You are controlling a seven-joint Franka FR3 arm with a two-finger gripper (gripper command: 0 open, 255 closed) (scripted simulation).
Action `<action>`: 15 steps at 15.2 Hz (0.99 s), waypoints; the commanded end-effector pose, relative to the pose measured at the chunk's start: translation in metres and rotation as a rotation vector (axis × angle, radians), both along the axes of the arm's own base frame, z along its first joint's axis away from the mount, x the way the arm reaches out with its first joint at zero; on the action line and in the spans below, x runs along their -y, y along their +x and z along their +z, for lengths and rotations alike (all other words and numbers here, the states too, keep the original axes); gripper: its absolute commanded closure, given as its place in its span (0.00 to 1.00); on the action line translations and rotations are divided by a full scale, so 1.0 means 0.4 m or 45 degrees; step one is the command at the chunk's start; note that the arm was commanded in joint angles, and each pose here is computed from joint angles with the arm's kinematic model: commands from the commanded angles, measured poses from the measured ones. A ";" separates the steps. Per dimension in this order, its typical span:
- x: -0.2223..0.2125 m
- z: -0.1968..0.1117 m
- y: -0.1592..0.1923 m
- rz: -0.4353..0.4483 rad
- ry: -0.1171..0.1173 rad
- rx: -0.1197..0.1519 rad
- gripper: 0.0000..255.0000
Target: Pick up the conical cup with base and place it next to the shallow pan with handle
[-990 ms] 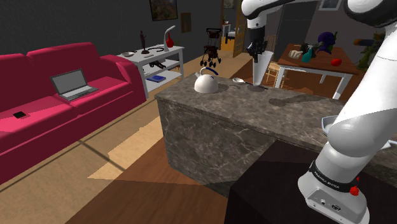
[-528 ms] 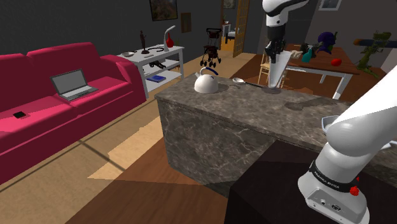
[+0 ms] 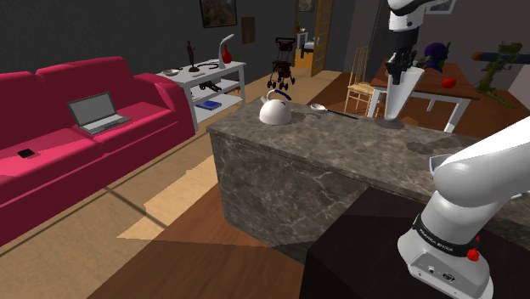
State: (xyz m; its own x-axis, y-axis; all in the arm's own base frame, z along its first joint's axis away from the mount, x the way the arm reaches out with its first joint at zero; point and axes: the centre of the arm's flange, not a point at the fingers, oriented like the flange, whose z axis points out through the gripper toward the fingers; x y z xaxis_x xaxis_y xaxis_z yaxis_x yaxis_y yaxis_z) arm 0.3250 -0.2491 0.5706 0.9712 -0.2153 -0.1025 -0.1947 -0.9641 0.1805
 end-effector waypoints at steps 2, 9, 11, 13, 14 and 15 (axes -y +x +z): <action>0.018 0.020 -0.096 0.001 0.000 0.000 1.00; 0.053 0.062 -0.321 0.001 0.000 0.000 1.00; 0.063 0.073 -0.385 0.001 0.000 0.000 1.00; 0.073 0.085 -0.449 0.001 0.000 0.000 1.00; 0.078 0.091 -0.481 0.001 0.000 0.000 1.00; 0.082 0.097 -0.513 0.001 0.000 0.000 1.00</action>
